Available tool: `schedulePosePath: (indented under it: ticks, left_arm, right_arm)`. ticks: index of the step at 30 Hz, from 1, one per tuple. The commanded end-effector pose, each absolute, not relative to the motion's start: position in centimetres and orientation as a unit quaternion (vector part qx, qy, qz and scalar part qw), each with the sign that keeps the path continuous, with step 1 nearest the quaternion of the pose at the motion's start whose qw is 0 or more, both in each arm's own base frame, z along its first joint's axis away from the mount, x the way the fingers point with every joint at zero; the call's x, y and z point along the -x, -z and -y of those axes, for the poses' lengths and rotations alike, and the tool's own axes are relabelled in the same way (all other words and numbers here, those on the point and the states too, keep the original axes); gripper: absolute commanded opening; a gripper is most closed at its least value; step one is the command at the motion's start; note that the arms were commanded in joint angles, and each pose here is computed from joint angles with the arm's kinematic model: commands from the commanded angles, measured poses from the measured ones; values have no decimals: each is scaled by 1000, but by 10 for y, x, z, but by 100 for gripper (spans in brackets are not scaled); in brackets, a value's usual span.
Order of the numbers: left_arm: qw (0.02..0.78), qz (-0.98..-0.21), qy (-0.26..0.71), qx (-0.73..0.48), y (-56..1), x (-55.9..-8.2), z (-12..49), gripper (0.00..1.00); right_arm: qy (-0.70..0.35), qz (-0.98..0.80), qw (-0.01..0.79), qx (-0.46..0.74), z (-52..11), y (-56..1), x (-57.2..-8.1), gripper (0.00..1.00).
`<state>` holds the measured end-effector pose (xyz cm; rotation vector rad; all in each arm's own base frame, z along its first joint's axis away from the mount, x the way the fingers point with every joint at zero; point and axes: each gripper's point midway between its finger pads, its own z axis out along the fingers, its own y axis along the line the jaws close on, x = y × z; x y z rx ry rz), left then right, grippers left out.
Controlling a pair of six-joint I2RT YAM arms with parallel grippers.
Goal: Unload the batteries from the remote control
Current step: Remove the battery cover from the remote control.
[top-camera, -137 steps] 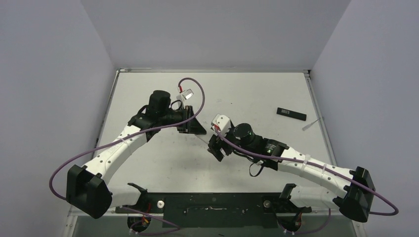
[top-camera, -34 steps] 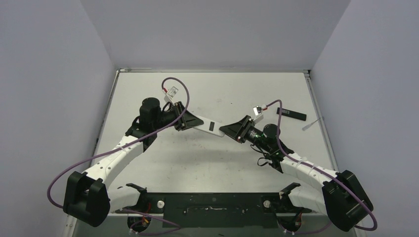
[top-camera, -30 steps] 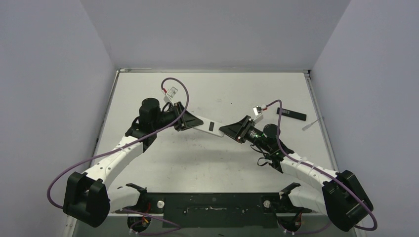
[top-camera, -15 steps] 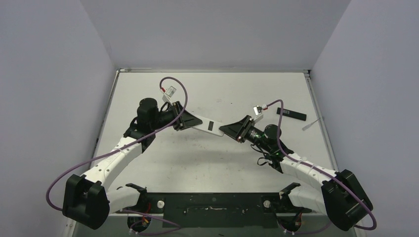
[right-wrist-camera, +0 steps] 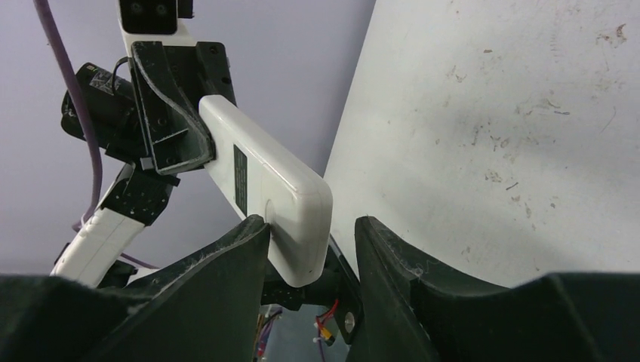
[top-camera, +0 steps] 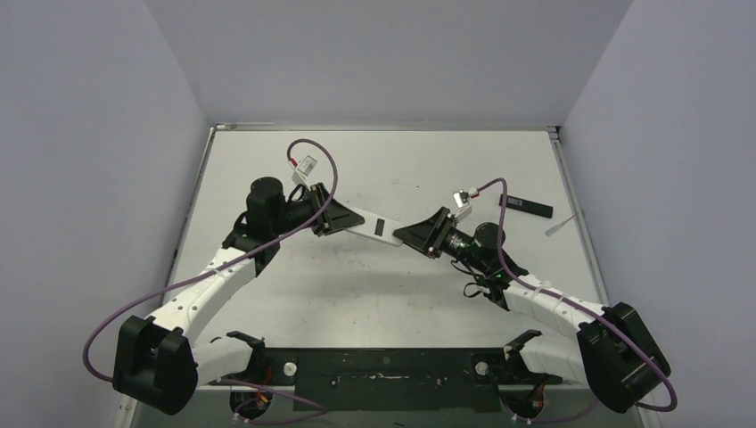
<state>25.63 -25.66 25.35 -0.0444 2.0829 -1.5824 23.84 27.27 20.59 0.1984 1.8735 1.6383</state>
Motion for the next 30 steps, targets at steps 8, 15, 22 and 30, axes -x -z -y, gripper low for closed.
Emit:
schedulePosePath:
  ticks: [8, 15, 22, 30]
  left_arm:
    - [291, -747, 598, -2, -274, -258, 256, 0]
    - [295, -742, 601, -6, -279, -256, 255, 0]
    - [294, -742, 602, -5, -277, -256, 255, 0]
    - [297, -740, 604, -7, -281, -256, 254, 0]
  right_arm:
    - [-604, -717, 348, -24, -278, -233, -246, 30]
    - [-604, -715, 350, -42, -271, -228, -248, 22]
    - [-607, -714, 347, -36, -270, -230, -244, 27]
    - [-589, -728, 348, -45, -267, -221, -246, 30]
